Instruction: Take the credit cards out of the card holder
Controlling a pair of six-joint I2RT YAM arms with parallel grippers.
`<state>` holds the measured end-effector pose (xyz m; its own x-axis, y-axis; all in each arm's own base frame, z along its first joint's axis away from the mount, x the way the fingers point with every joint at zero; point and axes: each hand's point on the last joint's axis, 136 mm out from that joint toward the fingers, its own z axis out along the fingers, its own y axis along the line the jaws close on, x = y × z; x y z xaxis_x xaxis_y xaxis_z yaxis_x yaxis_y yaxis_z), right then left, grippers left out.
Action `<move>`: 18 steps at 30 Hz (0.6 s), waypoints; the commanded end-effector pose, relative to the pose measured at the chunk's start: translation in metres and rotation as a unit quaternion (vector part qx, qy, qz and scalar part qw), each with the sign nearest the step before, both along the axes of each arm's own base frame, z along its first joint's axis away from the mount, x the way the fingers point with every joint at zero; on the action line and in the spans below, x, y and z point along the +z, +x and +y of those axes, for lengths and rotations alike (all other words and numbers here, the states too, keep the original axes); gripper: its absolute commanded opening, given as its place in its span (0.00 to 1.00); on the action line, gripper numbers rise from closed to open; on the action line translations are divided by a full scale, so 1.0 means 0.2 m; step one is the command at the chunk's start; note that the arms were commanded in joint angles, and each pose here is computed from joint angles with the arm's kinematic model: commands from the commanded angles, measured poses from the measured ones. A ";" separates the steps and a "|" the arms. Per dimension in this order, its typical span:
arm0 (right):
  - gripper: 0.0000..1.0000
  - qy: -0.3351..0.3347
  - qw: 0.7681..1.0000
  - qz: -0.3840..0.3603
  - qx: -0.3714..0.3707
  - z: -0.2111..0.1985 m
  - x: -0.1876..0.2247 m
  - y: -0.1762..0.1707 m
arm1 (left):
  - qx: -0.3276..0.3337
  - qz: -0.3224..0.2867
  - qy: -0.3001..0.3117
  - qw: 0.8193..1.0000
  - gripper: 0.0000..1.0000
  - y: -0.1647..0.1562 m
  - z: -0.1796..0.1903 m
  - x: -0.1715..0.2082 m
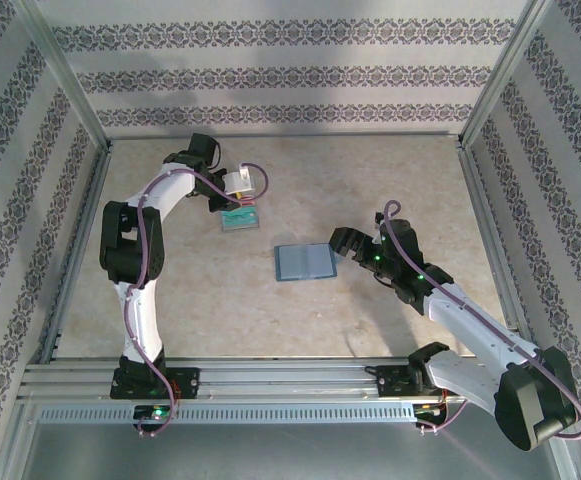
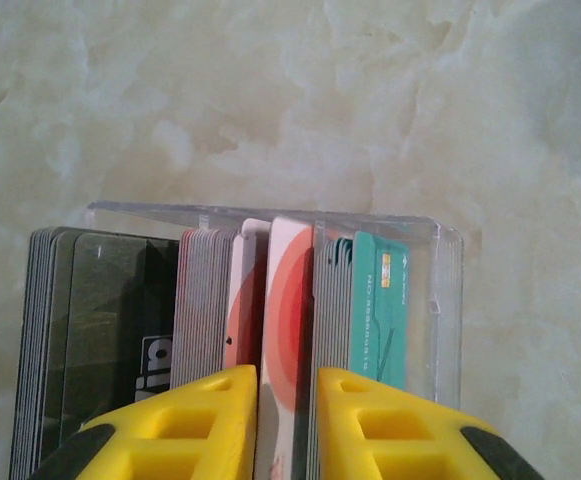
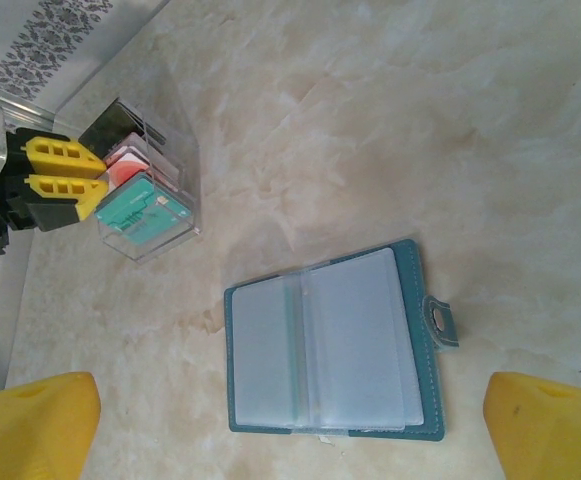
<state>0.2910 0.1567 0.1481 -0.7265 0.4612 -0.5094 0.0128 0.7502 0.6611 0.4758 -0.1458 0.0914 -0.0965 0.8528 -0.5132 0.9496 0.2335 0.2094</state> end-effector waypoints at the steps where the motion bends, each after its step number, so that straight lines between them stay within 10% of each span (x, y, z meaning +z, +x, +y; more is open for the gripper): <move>1: 0.98 -0.005 1.000 -0.014 0.001 0.00 0.03 -0.01 | -0.008 -0.029 -0.001 1.000 0.24 0.05 -0.05 0.05; 11: 0.98 -0.036 0.999 -0.026 0.013 0.03 0.06 -0.03 | 0.018 -0.082 -0.051 0.995 0.25 0.01 -0.08 0.35; 18: 0.98 -0.106 0.994 -0.023 0.034 0.09 0.07 -0.05 | 0.090 -0.130 -0.096 0.983 0.45 -0.03 -0.05 0.61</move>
